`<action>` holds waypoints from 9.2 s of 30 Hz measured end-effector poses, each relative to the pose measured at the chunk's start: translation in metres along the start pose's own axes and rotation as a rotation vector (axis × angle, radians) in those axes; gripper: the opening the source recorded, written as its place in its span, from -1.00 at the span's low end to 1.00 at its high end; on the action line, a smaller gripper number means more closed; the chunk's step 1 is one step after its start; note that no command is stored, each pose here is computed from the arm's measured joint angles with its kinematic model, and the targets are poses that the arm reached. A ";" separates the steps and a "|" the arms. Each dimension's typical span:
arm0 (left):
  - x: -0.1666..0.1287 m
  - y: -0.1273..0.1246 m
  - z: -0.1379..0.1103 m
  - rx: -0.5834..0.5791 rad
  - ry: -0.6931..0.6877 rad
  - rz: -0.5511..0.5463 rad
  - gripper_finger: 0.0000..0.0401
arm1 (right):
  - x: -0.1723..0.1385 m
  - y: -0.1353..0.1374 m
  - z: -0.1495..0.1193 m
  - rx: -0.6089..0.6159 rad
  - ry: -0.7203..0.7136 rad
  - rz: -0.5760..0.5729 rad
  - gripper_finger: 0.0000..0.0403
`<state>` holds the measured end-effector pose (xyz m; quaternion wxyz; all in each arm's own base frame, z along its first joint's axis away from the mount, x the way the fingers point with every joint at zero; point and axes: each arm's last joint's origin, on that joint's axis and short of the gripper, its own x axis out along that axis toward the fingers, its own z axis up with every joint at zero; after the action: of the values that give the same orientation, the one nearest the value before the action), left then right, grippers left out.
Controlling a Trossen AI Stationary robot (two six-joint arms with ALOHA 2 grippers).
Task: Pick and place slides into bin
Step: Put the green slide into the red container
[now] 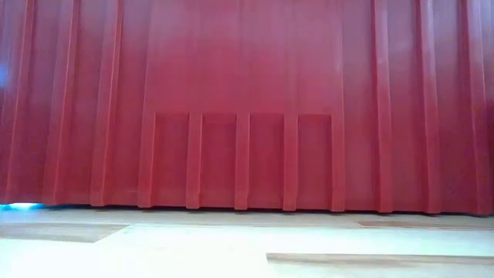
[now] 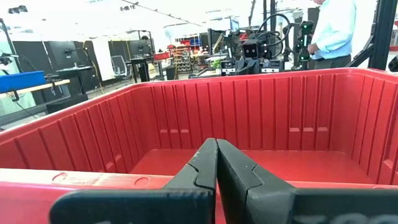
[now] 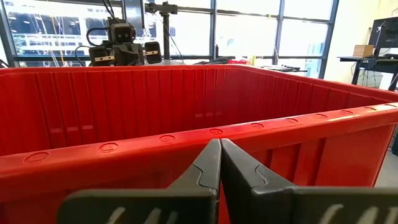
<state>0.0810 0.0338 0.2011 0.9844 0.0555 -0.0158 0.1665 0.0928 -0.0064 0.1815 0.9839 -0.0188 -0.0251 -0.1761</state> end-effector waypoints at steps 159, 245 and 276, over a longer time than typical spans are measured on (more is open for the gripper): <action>-0.016 0.000 0.057 -0.476 -0.584 -0.252 -1.00 | 0.061 0.052 0.010 -0.050 1.545 -0.816 -0.31; 0.175 -0.006 0.154 0.423 1.189 -0.037 -1.00 | 0.035 -0.004 0.061 0.884 1.414 -0.820 -0.31; 0.181 -0.010 0.157 0.392 1.103 -0.144 -1.00 | 0.070 -0.100 0.035 0.770 1.310 -0.937 -0.31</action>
<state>0.2534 0.0656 0.3648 0.8272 0.1426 0.5336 0.1035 0.1220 -0.1221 0.2231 0.5662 0.4294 0.4796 -0.5148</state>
